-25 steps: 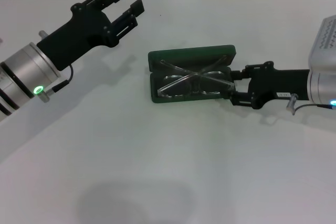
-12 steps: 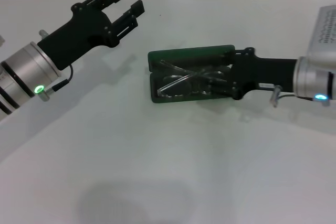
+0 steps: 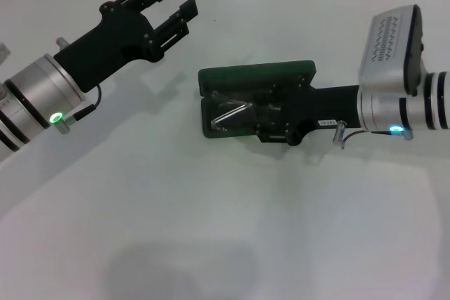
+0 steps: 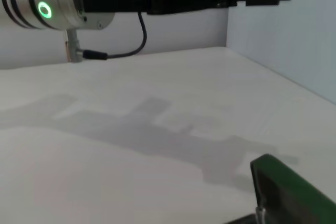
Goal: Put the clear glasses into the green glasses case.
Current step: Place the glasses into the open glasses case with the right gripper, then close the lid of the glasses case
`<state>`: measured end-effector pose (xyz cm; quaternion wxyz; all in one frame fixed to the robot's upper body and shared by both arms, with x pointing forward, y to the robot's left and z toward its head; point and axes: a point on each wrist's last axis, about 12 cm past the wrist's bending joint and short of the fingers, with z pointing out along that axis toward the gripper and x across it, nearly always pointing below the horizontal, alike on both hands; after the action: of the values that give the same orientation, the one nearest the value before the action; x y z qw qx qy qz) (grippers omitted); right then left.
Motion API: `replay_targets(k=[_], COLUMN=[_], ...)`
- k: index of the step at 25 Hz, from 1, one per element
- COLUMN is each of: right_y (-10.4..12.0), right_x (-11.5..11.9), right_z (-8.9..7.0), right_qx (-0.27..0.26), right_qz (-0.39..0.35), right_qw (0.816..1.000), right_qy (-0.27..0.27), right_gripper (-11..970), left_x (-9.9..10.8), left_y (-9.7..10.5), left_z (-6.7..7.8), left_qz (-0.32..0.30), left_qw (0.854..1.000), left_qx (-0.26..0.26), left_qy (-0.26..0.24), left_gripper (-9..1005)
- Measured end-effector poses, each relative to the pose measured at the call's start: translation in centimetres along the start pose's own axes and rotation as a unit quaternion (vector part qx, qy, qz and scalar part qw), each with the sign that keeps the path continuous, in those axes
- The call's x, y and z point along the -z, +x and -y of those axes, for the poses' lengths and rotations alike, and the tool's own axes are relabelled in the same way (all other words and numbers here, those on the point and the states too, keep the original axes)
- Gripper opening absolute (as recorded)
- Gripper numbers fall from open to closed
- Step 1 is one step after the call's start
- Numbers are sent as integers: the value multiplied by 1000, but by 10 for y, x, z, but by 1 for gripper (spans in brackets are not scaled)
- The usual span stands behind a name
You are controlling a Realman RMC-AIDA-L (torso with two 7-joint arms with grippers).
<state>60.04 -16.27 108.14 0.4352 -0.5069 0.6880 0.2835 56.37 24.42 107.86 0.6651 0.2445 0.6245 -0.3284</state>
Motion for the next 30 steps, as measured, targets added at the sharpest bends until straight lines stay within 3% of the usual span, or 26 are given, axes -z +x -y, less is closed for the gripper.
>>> replay_targets(k=[12,18,24,30], right_y=[5,2,-1,29], right_x=[-5,2,34,91], right_z=[1,-1,-12,-4], right_qx=[2,11,22,-25], right_qz=[-29,-5,52,98], right_qw=[1000,1000,998,989], right_qy=[8,14,11,107], right_gripper=[559,558,558,559], left_x=[-2,0,4,5], left_y=[-1,0,1,3], left_z=[0,0,-1,-3], left_qz=[1,0,3,-2], left_qw=[1000,1000,1000,1000], left_qx=[0,0,3,12], left_qy=[2,-1,-9,-17], left_gripper=[571,571,571,570])
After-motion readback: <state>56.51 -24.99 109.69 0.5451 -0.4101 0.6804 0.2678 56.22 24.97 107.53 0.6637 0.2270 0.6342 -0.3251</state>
